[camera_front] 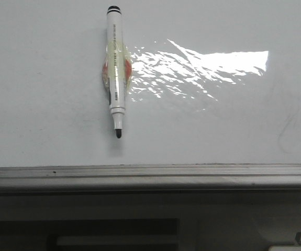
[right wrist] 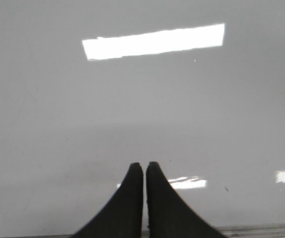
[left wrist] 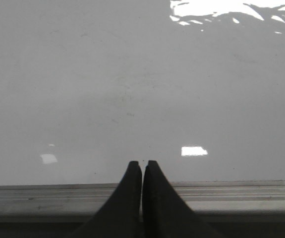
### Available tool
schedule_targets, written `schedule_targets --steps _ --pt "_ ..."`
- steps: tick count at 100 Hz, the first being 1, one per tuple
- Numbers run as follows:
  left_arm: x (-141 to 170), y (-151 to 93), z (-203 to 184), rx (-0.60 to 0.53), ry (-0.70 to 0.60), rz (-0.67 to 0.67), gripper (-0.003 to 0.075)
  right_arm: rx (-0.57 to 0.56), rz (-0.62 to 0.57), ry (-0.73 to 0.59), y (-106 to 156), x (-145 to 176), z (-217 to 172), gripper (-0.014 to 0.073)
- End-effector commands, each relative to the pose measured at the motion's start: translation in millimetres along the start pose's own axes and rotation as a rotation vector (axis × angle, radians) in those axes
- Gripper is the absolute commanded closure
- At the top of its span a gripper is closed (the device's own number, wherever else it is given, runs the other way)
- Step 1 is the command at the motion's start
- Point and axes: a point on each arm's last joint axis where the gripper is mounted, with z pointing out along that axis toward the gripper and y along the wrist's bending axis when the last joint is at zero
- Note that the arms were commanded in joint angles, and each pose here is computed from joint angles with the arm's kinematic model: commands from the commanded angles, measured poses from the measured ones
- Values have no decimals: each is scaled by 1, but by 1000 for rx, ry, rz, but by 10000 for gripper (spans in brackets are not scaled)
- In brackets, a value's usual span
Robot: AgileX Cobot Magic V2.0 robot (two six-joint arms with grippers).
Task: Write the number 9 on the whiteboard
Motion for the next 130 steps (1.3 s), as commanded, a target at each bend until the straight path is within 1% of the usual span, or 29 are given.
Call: schedule_targets --steps 1,4,19,33,39,53,62,69,77,91,102,116,130 --pt "-5 -2 -1 20 -119 -6 741 -3 -18 -89 0 -1 0 627" --pt "-8 -3 -1 30 -153 -23 741 -4 -18 -100 1 -2 0 627" --pt "-22 -5 -4 51 -307 -18 741 -11 -18 -169 1 -8 -1 627" --pt "-29 -5 -7 62 -388 -19 741 -11 -16 -166 1 -8 -1 624" --pt "-32 -6 -8 68 -426 -19 741 -14 17 -166 1 -8 -1 624" --pt "-41 -7 -13 84 -538 -19 741 -15 40 -166 1 -8 -1 624" --pt "-48 -7 -17 99 -596 -49 741 -15 40 -166 1 -8 -1 624" --pt "-53 -6 -19 106 -591 -89 741 -15 42 -166 1 -8 -1 624" --pt "-62 -4 -20 105 -551 -124 741 -15 42 -166 1 -8 -1 624" --pt "-89 -1 -24 93 -516 -125 741 -15 44 -166 1 -8 -1 624" --pt "-109 -1 -24 108 -509 -128 741 -16 53 -166 1 -8 -1 624" --pt "-118 -5 -15 166 -463 -126 741 -16 53 -166 1 -8 -1 624" --pt "-116 -17 -1 283 -380 -115 738 -16 54 -166 1 -8 -1 624"
